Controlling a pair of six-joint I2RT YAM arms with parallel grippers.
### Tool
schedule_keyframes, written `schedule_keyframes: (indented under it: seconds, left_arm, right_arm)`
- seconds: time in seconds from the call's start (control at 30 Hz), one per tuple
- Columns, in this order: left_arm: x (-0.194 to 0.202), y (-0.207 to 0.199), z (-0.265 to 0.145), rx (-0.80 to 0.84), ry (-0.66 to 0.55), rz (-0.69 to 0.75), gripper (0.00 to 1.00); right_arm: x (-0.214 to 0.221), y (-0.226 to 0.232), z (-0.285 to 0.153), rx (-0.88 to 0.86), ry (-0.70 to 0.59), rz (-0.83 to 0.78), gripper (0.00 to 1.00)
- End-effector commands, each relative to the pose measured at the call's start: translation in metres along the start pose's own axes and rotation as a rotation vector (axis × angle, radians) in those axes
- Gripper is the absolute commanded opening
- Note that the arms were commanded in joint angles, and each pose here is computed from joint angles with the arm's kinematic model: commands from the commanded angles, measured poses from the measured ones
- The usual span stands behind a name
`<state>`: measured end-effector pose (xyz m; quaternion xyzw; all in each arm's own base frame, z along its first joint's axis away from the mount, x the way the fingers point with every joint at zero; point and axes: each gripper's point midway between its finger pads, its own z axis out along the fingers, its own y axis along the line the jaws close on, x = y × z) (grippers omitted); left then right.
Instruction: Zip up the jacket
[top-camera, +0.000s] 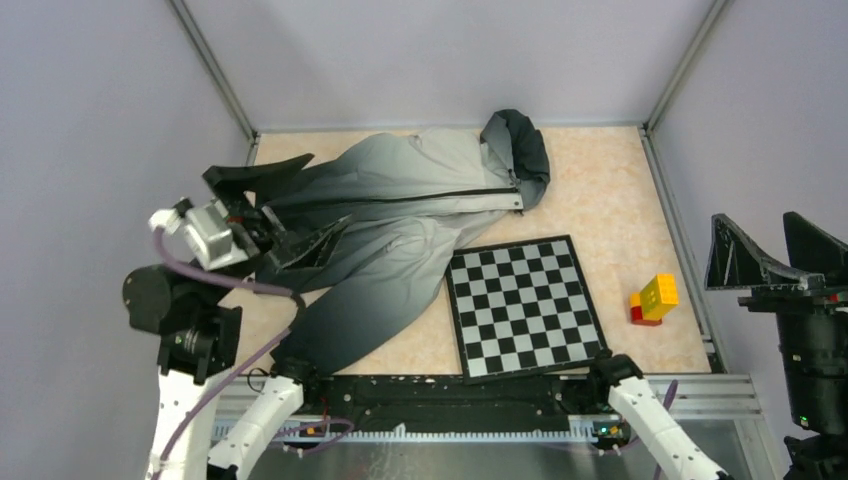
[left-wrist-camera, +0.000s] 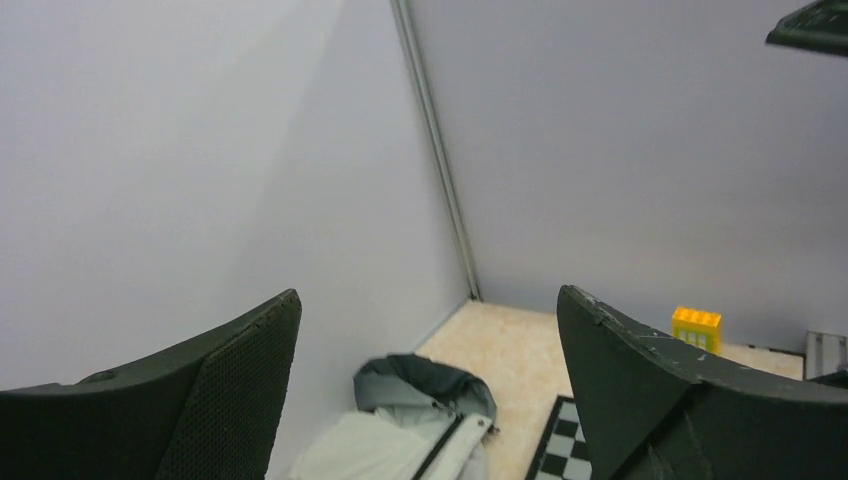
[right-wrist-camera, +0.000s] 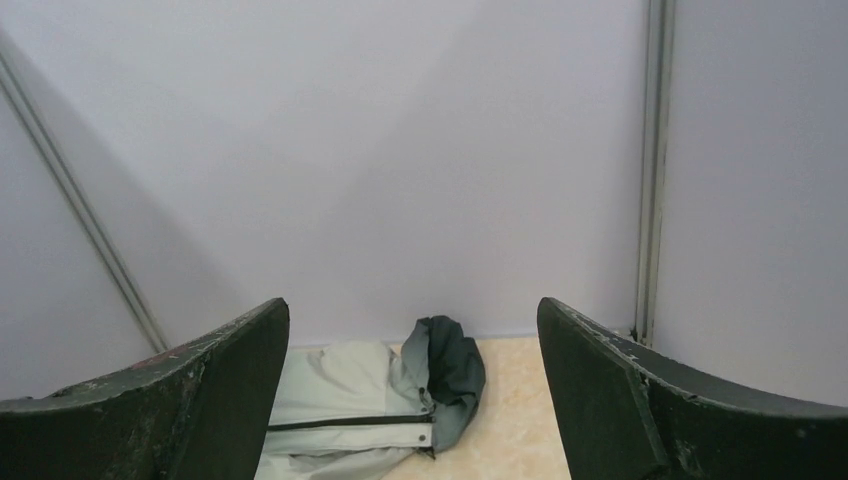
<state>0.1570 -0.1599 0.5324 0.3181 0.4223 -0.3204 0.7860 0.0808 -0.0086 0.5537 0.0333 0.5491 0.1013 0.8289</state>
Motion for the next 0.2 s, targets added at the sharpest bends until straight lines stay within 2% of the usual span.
schedule_keyframes:
  seconds: [0.0, 0.17]
  left_arm:
    - [-0.036, -0.011, -0.005, 0.021, -0.097, 0.076, 0.99]
    - [-0.034, -0.012, -0.006, 0.024, -0.091, 0.068, 0.99]
  right_arm:
    - [0.015, -0.009, 0.001, 0.045, 0.037, -0.010, 0.92]
    - [0.030, -0.010, 0.003, 0.050, 0.047, 0.004, 0.92]
